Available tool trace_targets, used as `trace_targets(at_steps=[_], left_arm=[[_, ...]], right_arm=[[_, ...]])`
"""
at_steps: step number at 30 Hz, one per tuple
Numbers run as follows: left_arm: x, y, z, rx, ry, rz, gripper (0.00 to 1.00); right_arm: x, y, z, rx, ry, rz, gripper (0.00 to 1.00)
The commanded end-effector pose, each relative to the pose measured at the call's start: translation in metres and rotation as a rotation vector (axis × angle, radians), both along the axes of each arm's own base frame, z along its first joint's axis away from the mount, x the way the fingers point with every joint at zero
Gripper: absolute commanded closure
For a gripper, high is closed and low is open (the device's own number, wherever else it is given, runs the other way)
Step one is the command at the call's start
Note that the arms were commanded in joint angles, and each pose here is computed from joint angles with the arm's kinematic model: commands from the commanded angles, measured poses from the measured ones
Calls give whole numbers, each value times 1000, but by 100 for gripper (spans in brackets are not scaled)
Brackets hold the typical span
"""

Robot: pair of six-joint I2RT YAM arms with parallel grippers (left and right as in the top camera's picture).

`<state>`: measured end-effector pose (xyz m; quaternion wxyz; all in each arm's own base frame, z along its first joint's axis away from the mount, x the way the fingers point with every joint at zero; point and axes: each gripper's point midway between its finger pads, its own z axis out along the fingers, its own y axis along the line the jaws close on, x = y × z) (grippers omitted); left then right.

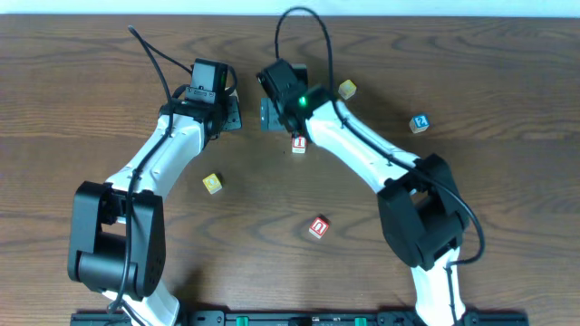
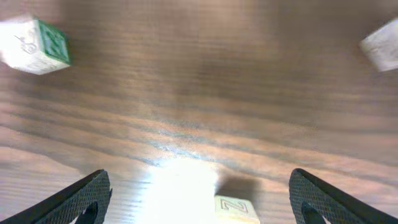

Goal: Spell out Ai2

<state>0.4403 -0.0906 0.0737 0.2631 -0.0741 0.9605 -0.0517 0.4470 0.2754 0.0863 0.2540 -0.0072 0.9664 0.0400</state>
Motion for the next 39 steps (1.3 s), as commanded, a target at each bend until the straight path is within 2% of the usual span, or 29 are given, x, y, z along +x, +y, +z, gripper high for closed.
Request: trace_targets(at_steps=[1, 5, 8, 12, 16, 24, 39], left_arm=[[2, 5, -2, -1, 6, 21, 94], [-2, 4, -4, -14, 27, 12, 94], [-5, -14, -4, -12, 28, -71, 94], [-10, -39, -3, 17, 11, -138, 94], [-22, -61, -6, 21, 32, -191, 94], [-40, -98, -35, 41, 90, -284, 94], [-46, -126, -55, -15, 113, -346, 94]], right_arm=[[28, -26, 42, -36, -75, -63, 9], [41, -60, 99, -20, -100, -129, 9], [46, -97, 158, 18, -166, -153, 8], [37, -132, 217, 117, -240, -118, 7], [22, -162, 250, 121, -286, -129, 5], [5, -174, 240, 71, -222, -118, 2], [11, -189, 223, 7, -189, -85, 1]])
